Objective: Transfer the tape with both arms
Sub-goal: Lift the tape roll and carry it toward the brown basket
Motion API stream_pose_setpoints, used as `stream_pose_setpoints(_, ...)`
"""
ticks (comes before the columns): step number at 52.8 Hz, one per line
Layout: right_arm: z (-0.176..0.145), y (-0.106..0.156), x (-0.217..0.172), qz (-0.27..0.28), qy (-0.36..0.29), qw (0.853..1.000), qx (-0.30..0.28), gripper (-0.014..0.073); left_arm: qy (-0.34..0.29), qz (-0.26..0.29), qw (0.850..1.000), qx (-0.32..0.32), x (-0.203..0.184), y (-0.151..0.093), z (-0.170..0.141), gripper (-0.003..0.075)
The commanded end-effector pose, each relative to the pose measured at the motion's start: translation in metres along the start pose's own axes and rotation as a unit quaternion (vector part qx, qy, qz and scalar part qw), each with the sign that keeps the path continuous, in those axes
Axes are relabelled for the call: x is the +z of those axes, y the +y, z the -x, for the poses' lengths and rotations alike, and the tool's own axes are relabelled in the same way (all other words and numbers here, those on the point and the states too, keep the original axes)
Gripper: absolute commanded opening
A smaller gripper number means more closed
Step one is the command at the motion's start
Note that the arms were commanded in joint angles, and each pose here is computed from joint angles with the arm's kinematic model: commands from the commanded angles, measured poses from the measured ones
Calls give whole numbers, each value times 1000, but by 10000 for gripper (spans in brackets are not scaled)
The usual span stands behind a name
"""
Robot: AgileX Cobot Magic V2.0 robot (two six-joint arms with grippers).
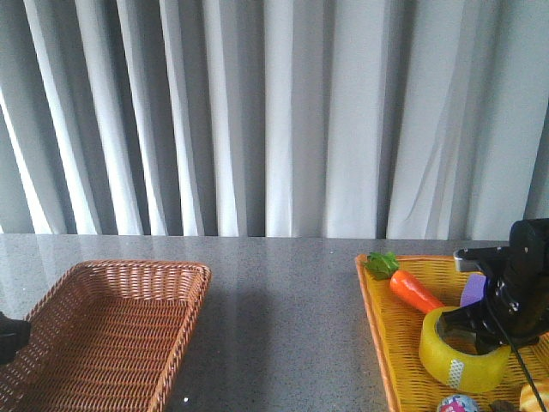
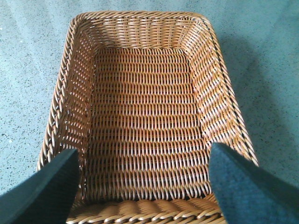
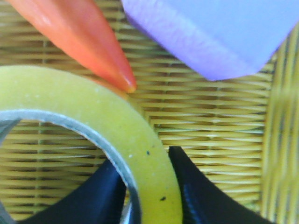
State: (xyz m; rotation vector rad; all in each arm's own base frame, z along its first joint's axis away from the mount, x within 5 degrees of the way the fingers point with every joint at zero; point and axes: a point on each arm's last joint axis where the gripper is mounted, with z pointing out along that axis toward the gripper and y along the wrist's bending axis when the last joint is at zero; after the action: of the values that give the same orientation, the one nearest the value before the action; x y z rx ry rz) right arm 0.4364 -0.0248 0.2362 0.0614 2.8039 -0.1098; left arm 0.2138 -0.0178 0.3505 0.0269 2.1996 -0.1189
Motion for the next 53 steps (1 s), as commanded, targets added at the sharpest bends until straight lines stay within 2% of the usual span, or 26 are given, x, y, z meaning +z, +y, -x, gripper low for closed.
stream_pose_setpoints(1,18,-2,-63,1,-77,997,-6,23,-58,-5,998,-2,-10,-3,17,541)
stream_pose_setpoints(10,28,20,-124,21,-161,985,-61,33,-59,-5,998,-2,-10,-3,17,541)
stream_pose_setpoints(17,27,66,-166,71,-216,966,-124,40,-61,-5,998,-2,-10,-3,18,541)
stream_pose_setpoints(24,20,112,-179,99,-237,950,-180,44,-57,-5,998,-2,-10,-3,17,541)
stream_pose_setpoints(29,15,147,-177,119,-242,939,-214,46,-52,-5,999,-2,-10,-3,16,541)
stream_pose_setpoints(36,9,181,-158,134,-218,935,-246,47,-48,-5,999,-2,-10,-3,15,541)
stream_pose_setpoints(41,8,195,-134,135,-186,939,-255,47,-46,-5,999,-2,-9,-3,15,541)
stream_pose_setpoints(53,9,207,-86,131,-134,949,-254,47,-39,-5,999,-2,-9,-3,14,541)
